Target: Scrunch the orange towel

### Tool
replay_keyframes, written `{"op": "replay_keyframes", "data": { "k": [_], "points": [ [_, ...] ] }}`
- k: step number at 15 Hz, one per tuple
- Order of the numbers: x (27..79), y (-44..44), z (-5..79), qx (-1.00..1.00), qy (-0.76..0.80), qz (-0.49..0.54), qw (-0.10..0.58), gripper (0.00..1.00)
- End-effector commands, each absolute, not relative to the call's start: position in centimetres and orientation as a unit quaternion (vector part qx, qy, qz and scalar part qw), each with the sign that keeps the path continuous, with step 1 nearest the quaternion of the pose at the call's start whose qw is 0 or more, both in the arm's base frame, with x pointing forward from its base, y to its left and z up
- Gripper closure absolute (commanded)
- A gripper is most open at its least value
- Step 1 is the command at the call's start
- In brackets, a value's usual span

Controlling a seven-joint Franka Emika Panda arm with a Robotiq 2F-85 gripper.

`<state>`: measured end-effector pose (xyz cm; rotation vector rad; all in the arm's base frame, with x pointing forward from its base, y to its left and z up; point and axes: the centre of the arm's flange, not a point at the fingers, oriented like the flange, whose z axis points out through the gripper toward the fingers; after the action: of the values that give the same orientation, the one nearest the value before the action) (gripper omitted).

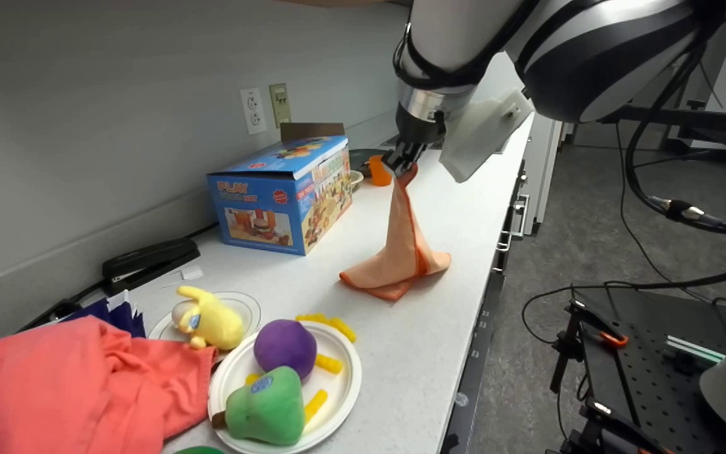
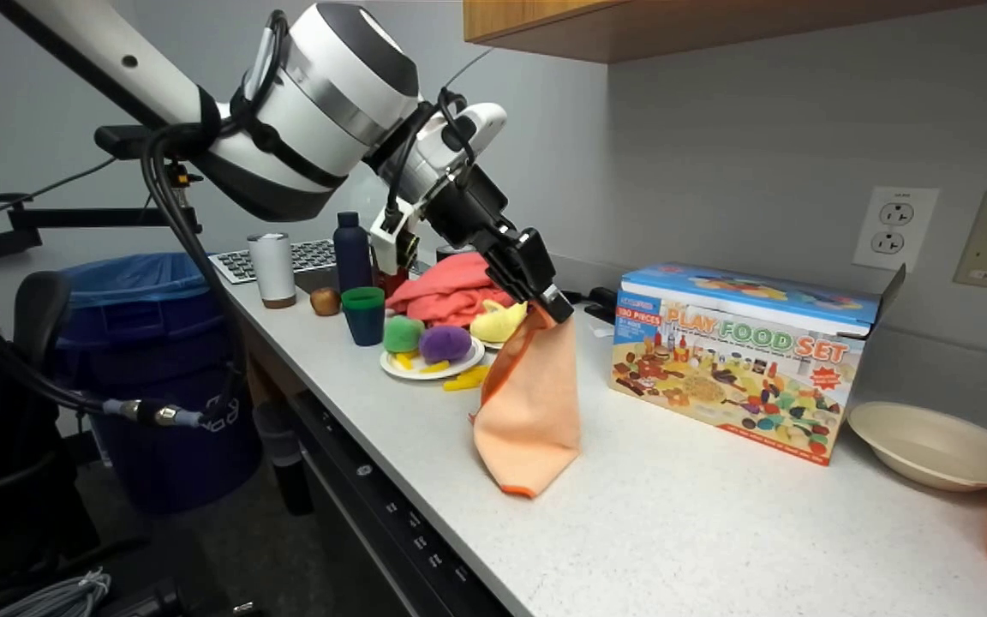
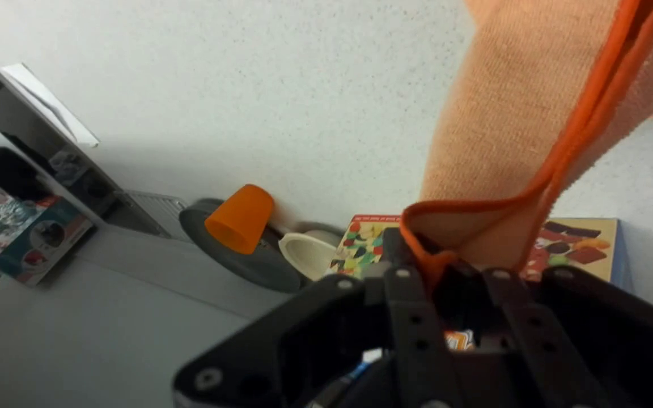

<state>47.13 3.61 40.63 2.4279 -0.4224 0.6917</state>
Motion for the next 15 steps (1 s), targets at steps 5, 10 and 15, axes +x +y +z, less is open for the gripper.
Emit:
{"op": "replay_keyframes", "data": {
  "k": [5,10,15],
  "points": [
    [46.7,5.5,36.8,0.916,-0.163,0.242,0.277,0.99],
    [46.0,6.9,34.3,0.941,-0.196,0.170,0.219,0.99],
    [45.9,7.6,33.6,0.950,-0.231,0.129,0.167,0.99]
  ]
}}
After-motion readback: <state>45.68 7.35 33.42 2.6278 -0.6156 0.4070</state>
